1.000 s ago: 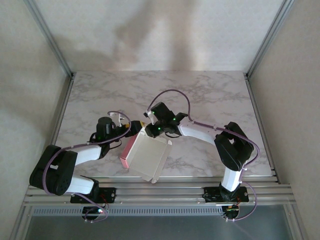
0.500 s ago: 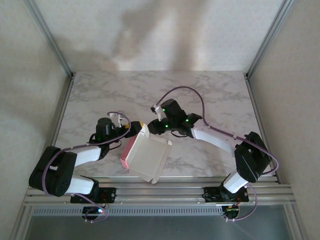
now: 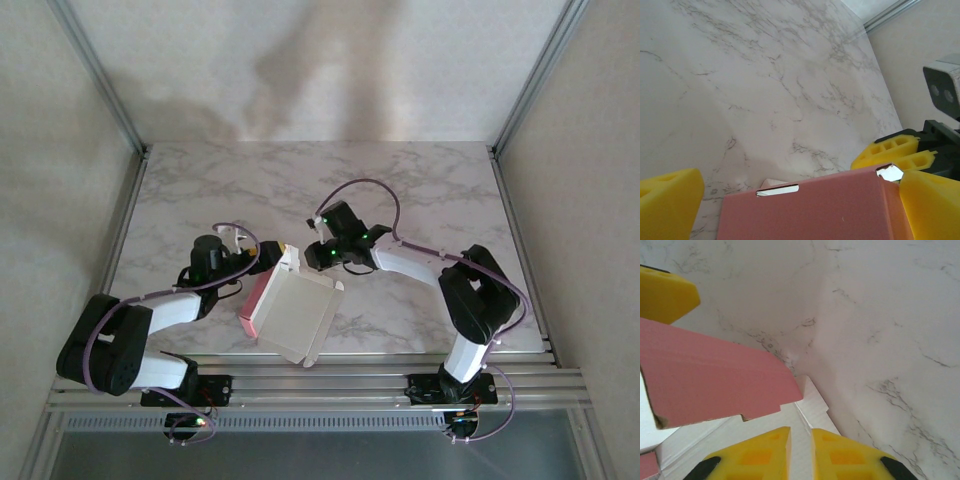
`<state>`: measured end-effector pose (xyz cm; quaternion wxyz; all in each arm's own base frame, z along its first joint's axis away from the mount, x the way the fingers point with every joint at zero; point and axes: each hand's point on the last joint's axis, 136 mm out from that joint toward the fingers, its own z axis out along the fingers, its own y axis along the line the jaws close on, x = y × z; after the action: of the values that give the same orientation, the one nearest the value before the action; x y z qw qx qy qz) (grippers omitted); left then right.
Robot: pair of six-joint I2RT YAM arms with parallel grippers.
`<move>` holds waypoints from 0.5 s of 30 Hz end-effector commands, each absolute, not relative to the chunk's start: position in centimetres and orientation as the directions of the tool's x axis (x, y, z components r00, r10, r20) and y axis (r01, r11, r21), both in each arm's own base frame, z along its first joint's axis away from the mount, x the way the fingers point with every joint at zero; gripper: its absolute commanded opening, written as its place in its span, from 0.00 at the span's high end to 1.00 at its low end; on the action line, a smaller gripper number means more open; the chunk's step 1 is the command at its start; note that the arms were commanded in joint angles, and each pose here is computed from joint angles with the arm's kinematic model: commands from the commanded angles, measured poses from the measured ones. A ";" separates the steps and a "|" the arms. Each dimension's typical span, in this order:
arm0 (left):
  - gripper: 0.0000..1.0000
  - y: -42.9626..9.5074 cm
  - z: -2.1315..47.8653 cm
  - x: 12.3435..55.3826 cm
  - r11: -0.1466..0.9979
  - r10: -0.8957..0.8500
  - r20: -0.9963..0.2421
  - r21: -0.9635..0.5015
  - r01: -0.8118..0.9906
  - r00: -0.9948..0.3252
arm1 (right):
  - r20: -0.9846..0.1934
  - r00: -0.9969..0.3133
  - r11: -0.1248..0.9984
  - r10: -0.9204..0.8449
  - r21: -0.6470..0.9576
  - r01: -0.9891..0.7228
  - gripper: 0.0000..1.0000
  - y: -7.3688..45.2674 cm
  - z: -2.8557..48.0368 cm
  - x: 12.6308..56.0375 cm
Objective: Fold the paper box
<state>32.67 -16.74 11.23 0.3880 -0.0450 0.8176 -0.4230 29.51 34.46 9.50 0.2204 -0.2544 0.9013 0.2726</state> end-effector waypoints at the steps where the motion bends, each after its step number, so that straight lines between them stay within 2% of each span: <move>1: 0.00 -16.7 12.0 32.8 0.621 -0.415 -0.602 -0.736 0.271 -0.683 | -0.593 -0.743 0.668 -0.311 0.419 -0.614 0.83 36.5 11.7 30.3; 15: 0.00 -17.2 13.7 32.6 0.577 -0.425 -0.623 -0.746 0.334 -0.657 | -0.597 -0.730 0.632 -0.333 0.433 -0.642 0.84 37.2 11.4 30.1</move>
<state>32.67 -17.13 12.41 0.3997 -0.0382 0.8009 -0.4443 29.74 36.20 10.75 0.2308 -0.2681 0.8818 0.3120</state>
